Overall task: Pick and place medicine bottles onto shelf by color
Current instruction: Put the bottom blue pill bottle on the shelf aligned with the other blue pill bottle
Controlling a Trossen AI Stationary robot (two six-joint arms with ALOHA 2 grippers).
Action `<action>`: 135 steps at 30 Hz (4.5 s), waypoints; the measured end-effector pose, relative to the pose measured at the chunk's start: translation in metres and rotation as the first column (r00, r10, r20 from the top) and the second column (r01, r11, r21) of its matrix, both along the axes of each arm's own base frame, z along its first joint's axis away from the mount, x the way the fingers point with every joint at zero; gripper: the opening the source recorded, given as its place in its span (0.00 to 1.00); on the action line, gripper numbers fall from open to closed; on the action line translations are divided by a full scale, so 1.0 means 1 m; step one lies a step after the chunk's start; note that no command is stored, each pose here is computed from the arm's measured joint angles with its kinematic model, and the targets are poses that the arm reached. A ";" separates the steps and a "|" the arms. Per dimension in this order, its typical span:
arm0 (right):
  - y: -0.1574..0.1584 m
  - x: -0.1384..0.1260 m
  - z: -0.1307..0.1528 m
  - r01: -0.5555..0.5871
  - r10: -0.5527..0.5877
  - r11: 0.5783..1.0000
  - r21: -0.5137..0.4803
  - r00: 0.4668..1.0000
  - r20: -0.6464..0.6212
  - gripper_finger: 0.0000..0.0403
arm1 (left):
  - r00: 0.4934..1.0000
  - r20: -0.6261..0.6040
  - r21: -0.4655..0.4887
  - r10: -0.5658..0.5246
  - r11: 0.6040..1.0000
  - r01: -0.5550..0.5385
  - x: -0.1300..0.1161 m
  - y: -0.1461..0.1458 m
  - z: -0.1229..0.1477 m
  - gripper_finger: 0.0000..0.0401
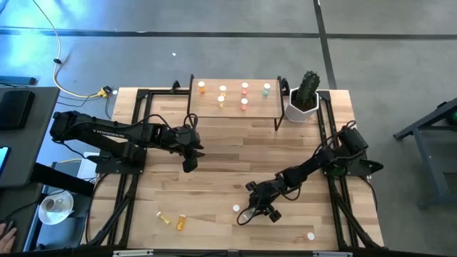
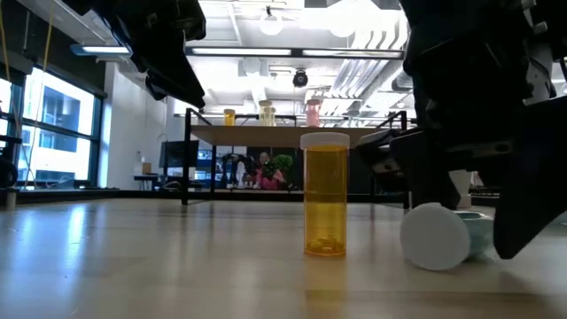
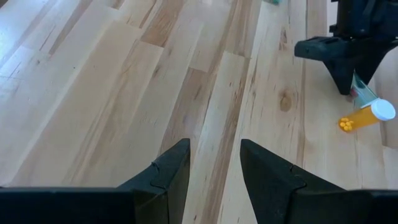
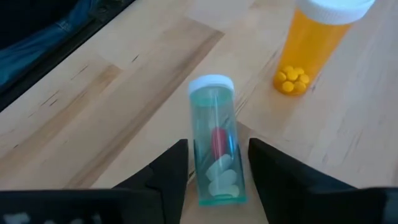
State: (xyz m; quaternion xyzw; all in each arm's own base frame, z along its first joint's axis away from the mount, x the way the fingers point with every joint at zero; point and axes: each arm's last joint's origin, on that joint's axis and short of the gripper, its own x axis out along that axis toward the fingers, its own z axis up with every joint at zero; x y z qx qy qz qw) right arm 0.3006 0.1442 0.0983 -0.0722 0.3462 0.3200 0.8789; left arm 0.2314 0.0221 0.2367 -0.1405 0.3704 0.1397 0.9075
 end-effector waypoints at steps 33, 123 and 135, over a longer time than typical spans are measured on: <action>0.041 0.022 0.039 0.039 -0.038 0.999 -0.023 0.999 0.013 0.20 | 0.992 -0.034 0.135 -0.118 0.983 0.122 0.000 0.001 0.000 0.47; -0.175 0.034 0.411 0.306 -0.223 0.946 -0.104 0.851 0.475 0.20 | 0.235 0.680 0.723 -0.695 0.581 -0.374 0.047 0.056 0.094 0.53; -0.176 0.044 0.409 0.306 -0.218 0.947 -0.095 0.833 0.509 0.20 | 0.197 0.685 0.717 -0.701 0.602 -0.352 0.052 0.055 0.107 0.53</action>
